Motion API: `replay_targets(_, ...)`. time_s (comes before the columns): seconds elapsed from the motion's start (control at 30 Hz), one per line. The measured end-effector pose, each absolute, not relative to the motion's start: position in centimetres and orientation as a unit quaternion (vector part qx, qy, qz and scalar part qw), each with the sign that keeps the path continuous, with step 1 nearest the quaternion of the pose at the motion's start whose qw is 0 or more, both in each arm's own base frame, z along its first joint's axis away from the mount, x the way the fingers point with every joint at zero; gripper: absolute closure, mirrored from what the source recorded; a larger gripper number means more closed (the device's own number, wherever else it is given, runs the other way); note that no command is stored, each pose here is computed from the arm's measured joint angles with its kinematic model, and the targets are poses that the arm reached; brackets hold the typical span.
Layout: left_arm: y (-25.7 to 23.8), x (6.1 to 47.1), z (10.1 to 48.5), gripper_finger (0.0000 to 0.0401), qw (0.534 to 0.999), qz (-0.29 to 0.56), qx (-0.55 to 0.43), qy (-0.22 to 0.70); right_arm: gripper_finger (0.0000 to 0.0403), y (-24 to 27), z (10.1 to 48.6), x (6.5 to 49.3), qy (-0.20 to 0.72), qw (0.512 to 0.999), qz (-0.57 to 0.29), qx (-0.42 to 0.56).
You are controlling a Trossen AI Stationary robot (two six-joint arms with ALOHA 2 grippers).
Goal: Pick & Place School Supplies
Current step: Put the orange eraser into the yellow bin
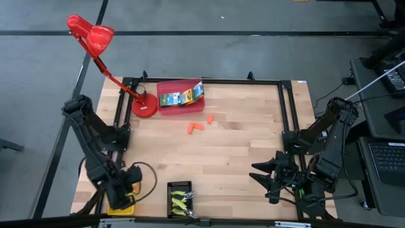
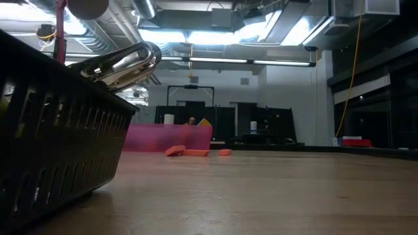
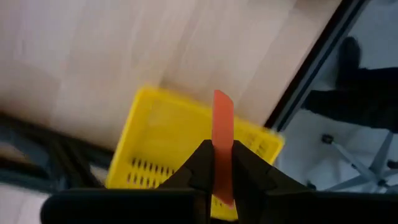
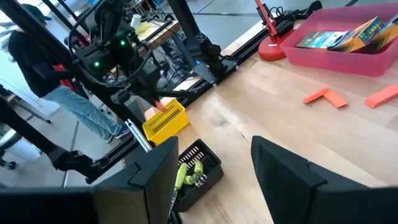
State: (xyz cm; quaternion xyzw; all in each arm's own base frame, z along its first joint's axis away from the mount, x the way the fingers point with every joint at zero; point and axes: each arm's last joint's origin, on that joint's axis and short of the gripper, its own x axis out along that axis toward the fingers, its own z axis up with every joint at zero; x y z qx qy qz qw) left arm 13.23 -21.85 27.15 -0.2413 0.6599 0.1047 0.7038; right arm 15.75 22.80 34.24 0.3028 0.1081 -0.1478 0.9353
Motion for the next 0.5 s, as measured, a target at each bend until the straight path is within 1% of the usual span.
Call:
replay_targets(0.2, -23.1, 10.9, 24.2, 0.0373, 0.681, 0.108, -0.265, 0.674, 0.0195, 23.0, 34.2, 15.5, 0.111, 0.944, -0.142, 0.276)
replay_targets(0.3, -23.4, 10.3, 22.1, 0.0373, 0.668, 0.099, -0.286, 0.680, 0.0195, 23.2, 34.3, 15.0, 0.096, 0.948, -0.141, 0.268)
replay_targets(0.37, -23.3, 10.1, 20.9, 0.0372, 0.667, 0.108, -0.296, 0.675, 0.0195, 23.5, 34.4, 14.4, 0.078, 0.953, -0.143, 0.256)
replay_targets(0.43, -23.0, 9.9, 20.4, 0.0349, 0.684, 0.126, -0.301, 0.652, 0.0195, 23.7, 34.5, 13.7, 0.048, 0.957, -0.150, 0.242)
replay_targets(0.5, -22.8, 9.9, 20.1, 0.0313, 0.707, 0.139, -0.298, 0.626, 0.0195, 23.5, 34.5, 12.8, 0.029, 0.962, -0.155, 0.225)
